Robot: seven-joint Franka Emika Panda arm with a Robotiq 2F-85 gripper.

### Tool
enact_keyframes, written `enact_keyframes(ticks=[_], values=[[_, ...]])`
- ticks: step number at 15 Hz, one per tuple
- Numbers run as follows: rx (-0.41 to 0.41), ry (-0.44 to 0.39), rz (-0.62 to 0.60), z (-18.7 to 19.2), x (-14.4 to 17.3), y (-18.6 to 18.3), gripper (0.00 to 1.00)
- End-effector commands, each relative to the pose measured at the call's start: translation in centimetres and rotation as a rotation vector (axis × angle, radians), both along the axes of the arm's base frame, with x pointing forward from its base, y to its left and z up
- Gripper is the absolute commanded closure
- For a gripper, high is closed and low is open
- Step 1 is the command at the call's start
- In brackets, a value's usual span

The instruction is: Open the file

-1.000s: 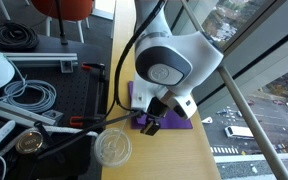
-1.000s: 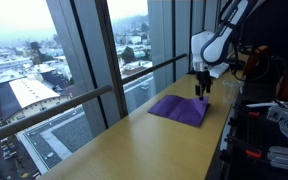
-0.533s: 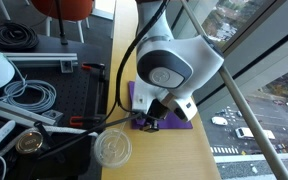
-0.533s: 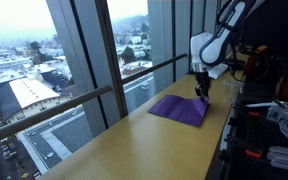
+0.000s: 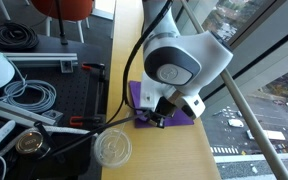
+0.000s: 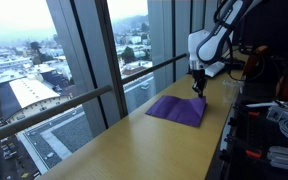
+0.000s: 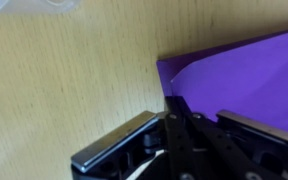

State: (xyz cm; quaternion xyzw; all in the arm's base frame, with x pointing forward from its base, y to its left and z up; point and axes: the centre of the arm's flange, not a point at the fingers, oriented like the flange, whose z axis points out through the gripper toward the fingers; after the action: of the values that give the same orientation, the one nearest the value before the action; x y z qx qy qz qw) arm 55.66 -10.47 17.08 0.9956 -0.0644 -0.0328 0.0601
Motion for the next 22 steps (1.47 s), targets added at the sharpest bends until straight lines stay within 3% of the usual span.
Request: enact_keyframes(ticks=[1, 11, 18, 22], values=[[0.035, -0.012, 0.004, 2.9, 1.4, 0.5, 0.99], [0.029, -0.088, 0.061, 10.0, 2.1, 3.6, 1.00], [-0.095, -0.168, 0.178, 17.9, -0.1, 4.3, 1.00], [-0.152, -0.192, 0.252, 19.5, -2.1, 7.1, 1.00]])
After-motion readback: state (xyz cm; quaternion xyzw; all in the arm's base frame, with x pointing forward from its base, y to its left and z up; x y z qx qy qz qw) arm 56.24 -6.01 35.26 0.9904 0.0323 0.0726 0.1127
